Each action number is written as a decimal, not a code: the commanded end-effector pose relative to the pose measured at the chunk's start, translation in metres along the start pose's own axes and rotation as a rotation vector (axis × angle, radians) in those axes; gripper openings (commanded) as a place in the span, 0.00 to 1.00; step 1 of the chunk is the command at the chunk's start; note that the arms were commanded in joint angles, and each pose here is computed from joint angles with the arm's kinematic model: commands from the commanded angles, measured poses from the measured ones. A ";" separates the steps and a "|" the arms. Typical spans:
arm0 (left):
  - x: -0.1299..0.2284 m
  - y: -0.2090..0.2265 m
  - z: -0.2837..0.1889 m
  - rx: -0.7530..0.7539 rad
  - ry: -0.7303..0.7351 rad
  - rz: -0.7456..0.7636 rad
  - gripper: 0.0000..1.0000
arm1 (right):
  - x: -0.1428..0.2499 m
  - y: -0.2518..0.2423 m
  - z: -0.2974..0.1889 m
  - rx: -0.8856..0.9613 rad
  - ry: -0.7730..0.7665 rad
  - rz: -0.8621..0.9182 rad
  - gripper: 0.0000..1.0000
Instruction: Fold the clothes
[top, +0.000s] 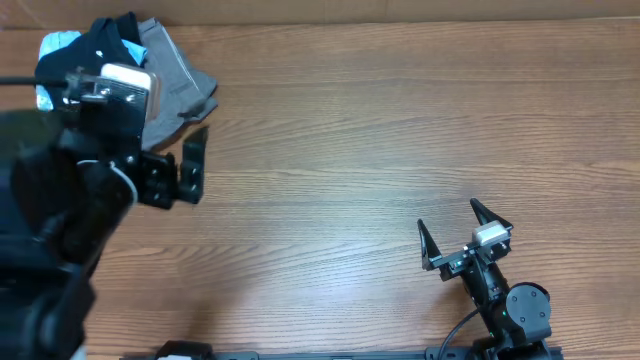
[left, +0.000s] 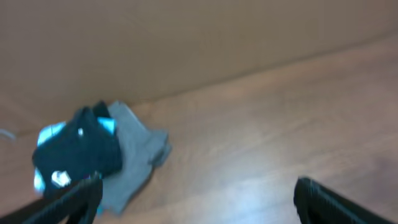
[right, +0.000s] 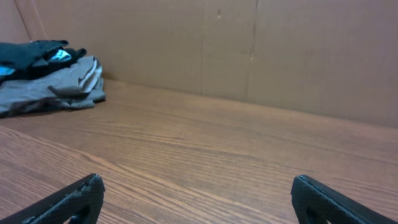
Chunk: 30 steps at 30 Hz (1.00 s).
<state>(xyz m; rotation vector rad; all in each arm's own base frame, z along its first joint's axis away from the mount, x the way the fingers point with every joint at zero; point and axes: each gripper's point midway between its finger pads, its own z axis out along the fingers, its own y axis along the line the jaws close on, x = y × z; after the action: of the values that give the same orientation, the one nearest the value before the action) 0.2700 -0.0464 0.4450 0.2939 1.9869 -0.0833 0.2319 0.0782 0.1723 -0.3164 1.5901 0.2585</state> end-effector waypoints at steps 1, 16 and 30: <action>0.032 0.002 0.008 -0.029 -0.050 -0.009 1.00 | 0.000 0.000 0.000 -0.001 -0.010 0.002 1.00; 0.148 -0.003 -0.002 -0.133 -0.380 0.028 1.00 | 0.000 0.000 0.000 -0.001 -0.010 0.002 1.00; 0.244 0.008 0.068 -0.171 -0.390 -0.146 1.00 | 0.000 0.000 0.000 -0.001 -0.010 0.002 1.00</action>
<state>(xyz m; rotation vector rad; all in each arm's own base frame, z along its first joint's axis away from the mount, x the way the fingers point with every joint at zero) 0.2319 -0.0141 0.2130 0.0769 1.5982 -0.0320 0.2320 0.0781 0.1721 -0.3158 1.5902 0.2578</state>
